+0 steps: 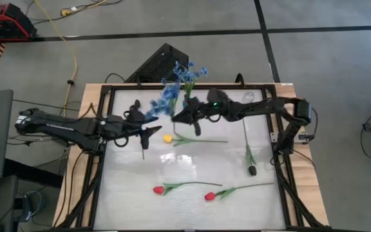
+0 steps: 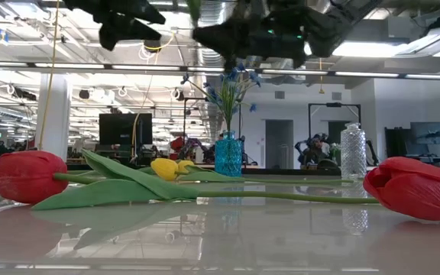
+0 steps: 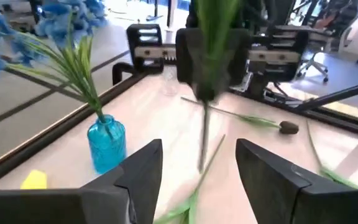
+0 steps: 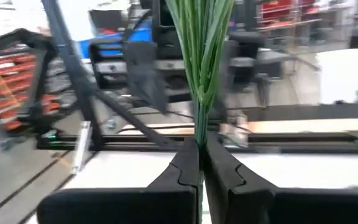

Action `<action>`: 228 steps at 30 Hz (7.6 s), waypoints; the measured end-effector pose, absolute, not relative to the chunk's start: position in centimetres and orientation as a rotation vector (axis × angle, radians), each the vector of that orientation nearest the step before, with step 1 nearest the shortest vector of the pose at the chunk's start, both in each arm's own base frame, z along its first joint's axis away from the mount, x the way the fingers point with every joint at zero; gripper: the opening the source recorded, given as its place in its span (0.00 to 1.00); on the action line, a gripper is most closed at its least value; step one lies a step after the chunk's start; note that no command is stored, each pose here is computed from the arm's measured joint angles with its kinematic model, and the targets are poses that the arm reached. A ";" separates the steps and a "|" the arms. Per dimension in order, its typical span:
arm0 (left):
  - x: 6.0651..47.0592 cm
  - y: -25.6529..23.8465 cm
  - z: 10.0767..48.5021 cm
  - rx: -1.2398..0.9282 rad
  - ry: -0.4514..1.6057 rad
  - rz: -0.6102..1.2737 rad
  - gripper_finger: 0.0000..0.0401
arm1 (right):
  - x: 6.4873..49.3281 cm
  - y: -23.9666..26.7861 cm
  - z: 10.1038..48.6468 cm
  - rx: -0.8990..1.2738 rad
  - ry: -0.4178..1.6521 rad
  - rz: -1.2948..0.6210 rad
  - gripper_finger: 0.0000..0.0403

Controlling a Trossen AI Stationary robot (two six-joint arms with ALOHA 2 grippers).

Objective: Sort flowers into vase by color
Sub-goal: Put the blue flowers into the blue vase, then put the bottom black flower into the blue vase

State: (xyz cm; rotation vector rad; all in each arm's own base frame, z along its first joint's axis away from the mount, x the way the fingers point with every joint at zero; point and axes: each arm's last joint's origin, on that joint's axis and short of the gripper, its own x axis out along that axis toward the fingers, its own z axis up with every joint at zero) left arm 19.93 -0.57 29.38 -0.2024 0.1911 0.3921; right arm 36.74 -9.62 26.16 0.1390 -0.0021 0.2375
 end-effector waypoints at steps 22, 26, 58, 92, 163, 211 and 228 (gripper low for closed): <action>18.2 -0.1 22.6 -0.219 0.260 0.538 0.49 | 29.6 -12.2 20.1 -0.002 -0.257 -0.386 0.07; 18.2 -0.2 22.1 -0.270 0.265 0.511 0.49 | 30.2 -13.3 18.3 0.018 -0.266 -0.433 0.08; 18.2 -0.2 22.3 -0.288 0.241 0.493 0.49 | 32.1 -15.1 15.2 0.115 -0.015 -0.457 0.29; 18.8 -0.1 17.1 -0.207 0.360 0.590 0.49 | 24.5 -6.0 25.3 0.083 0.919 -0.205 0.61; 20.4 -0.4 15.6 -0.162 0.332 0.491 0.49 | 23.2 1.4 19.8 -0.678 1.537 0.926 0.04; 20.5 -0.6 15.6 -0.184 0.336 0.436 0.49 | 24.9 -13.9 22.2 -0.145 -0.249 -0.349 0.04; 20.5 -0.5 15.6 -0.182 0.334 0.441 0.49 | 25.0 -14.1 22.0 -0.044 -0.226 -0.416 0.04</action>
